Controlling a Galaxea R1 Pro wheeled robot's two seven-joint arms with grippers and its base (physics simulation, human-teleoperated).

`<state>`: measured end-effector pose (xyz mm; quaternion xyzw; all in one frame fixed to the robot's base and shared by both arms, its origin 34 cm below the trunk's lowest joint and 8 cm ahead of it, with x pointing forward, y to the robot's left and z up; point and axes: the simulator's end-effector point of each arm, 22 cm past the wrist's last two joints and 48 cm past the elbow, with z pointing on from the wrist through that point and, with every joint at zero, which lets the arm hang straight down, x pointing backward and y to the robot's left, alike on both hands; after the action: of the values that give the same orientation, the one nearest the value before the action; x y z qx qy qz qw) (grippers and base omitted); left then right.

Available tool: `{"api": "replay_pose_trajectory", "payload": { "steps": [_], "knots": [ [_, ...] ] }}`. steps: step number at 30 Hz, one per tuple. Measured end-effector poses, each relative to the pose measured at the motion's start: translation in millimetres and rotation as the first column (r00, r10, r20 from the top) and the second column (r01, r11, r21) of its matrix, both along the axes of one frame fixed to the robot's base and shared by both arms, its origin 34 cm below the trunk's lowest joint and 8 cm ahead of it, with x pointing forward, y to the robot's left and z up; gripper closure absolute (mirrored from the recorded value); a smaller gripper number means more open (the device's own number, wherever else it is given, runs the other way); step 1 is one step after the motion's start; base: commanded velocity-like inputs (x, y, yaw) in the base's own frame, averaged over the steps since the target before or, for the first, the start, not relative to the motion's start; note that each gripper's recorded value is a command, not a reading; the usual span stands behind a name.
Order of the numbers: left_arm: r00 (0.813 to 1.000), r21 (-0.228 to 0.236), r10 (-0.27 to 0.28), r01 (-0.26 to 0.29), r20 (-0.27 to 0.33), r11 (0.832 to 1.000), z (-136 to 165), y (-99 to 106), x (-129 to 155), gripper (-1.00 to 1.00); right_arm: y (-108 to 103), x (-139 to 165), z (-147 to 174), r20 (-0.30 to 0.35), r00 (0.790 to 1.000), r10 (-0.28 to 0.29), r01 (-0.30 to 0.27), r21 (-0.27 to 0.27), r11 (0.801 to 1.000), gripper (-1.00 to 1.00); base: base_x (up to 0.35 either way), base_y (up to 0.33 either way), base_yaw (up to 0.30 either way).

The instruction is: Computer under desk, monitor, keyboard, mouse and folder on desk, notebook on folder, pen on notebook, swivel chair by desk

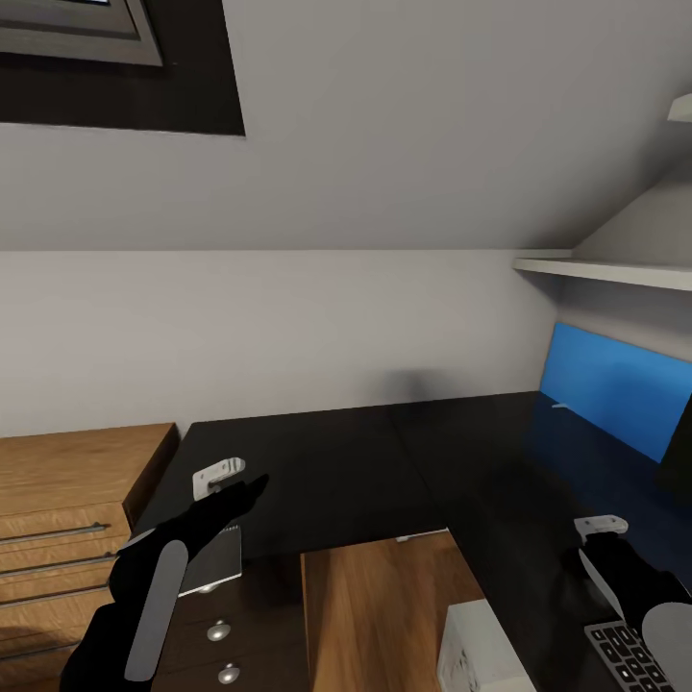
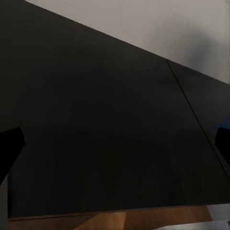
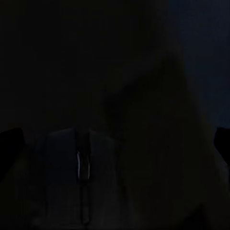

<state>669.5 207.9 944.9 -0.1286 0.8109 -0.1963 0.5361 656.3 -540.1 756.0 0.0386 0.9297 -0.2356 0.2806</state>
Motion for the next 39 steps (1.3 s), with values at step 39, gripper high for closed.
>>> {"api": "replay_pose_trajectory", "payload": {
  "steps": [39],
  "knots": [
    [1.0,0.002,0.002,-0.002,-0.021,1.0,-10,0,0,-1.0,115,97,83,0.43,0.902,-0.019,-0.116,0.286,0.951,-1.0,0.0,0.0,0.011]
  ]
}}
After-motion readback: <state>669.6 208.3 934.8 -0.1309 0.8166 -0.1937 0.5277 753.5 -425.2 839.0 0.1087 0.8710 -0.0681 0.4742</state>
